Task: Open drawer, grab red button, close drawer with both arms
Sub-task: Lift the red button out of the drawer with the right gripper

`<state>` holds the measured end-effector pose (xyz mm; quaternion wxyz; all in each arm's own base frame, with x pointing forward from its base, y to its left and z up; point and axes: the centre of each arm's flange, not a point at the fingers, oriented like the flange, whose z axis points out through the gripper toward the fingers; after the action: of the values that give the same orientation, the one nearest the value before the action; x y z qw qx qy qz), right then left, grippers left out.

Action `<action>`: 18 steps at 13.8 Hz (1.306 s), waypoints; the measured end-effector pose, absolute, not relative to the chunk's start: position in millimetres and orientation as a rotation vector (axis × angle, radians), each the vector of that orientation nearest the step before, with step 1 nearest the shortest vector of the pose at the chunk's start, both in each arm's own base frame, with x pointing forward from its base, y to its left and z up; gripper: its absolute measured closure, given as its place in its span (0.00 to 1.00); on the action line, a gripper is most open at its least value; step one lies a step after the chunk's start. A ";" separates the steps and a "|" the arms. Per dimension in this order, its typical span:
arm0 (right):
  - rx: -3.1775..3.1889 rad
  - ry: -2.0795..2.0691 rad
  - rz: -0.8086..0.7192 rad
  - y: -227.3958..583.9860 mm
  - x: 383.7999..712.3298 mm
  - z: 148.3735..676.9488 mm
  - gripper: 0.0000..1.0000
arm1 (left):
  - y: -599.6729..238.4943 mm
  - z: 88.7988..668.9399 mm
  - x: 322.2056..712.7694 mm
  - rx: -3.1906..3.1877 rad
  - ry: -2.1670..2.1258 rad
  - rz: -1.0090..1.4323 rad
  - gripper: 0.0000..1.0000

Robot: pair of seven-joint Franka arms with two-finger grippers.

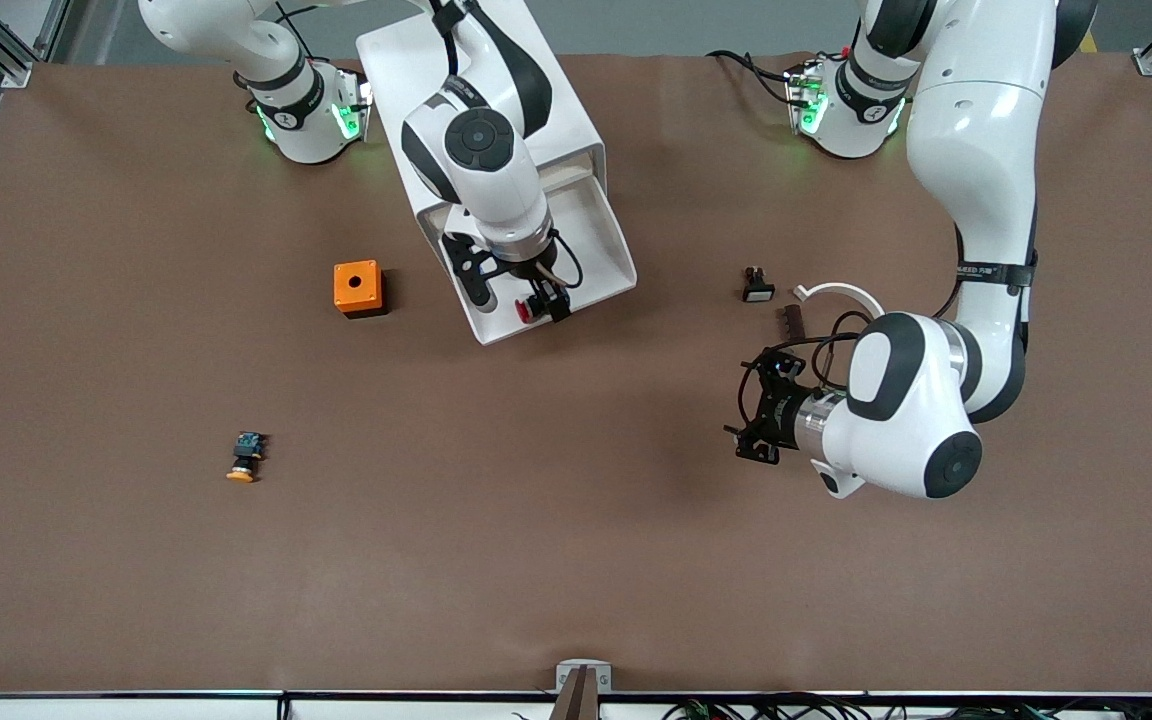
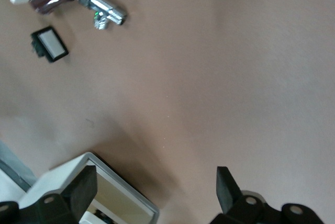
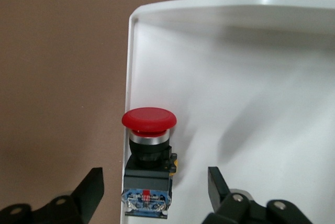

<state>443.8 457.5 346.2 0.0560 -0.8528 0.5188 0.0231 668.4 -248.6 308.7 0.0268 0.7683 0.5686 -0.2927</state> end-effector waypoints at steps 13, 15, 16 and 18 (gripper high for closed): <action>-2.843 1.235 0.033 429.6 491.2 411.6 0.61 | -285.6 328.9 669.2 2.699 1.164 -0.548 0.00; -2.919 1.109 0.033 398.0 515.5 421.0 0.61 | -318.8 330.6 659.0 2.765 1.082 -0.460 0.00; -2.953 1.038 0.035 380.8 527.3 422.8 0.61 | -335.6 332.1 654.3 2.781 1.033 -0.417 0.00; -3.011 0.888 0.044 341.4 551.6 422.6 0.61 | -370.6 330.9 641.9 2.810 0.879 -0.338 0.00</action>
<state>551.6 341.4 422.6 0.0011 -0.9591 0.2829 0.0141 641.9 -370.6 330.9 0.0887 0.9444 0.2955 -0.1136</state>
